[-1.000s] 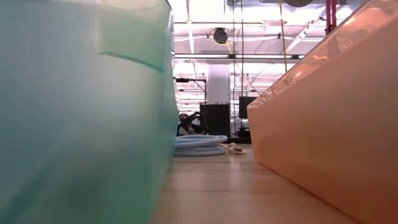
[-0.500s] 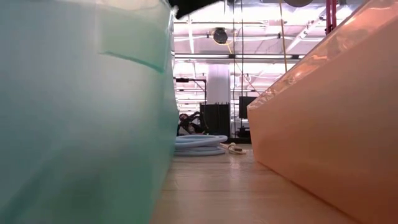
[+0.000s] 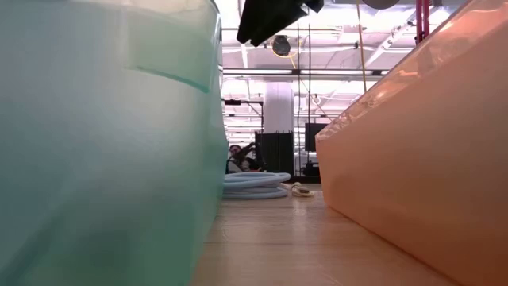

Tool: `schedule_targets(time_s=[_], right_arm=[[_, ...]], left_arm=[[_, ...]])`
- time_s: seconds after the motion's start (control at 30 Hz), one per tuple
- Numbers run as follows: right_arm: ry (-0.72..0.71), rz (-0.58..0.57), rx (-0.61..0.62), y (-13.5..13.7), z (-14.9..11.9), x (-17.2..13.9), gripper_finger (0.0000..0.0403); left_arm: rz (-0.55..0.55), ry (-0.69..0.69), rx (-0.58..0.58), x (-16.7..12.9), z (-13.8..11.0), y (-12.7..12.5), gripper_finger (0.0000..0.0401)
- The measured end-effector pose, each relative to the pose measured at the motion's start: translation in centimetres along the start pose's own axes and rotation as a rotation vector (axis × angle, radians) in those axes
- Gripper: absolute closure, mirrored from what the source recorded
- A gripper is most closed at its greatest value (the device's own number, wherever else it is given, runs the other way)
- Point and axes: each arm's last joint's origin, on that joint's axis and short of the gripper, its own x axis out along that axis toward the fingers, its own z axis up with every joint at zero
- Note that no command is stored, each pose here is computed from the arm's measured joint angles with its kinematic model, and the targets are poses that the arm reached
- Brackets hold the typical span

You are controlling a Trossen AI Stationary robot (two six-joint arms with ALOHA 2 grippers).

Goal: Pick & Place USB Port
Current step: Put the blue video cable into the orange bin

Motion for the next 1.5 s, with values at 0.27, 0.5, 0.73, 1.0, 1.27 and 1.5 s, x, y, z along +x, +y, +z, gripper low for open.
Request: schedule_targets(time_s=[0.27,0.5,0.73,1.0,1.27,1.5], right_arm=[[-0.034,-0.056,0.048,-1.0,0.8,1.0,0.0239],[-0.040,-0.049,0.141,-1.2,0.8,1.9,0.0239],[0.090,0.025,0.233,-3.4,0.3,5.5,0.0239],[0.245,0.134,0.295,-9.9,0.3,11.5,0.0239],[0.176,0.371,0.071,-12.3,0.4,14.1,0.0239],[0.163,0.388,-0.098,-11.9,-0.8,14.6,0.0239]], left_arm=[[0.000,0.000,0.000,0.0,0.0,0.0,0.0327],[0.000,0.000,0.001,0.0,0.0,0.0,0.0327],[-0.001,0.000,-0.002,0.0,0.0,0.0,0.0327],[-0.005,0.009,-0.005,0.0,0.0,0.0,0.0327],[-0.012,0.023,-0.009,0.0,-0.1,0.0,0.0327],[-0.022,0.044,-0.028,0.0,-0.1,-0.1,0.0327]])
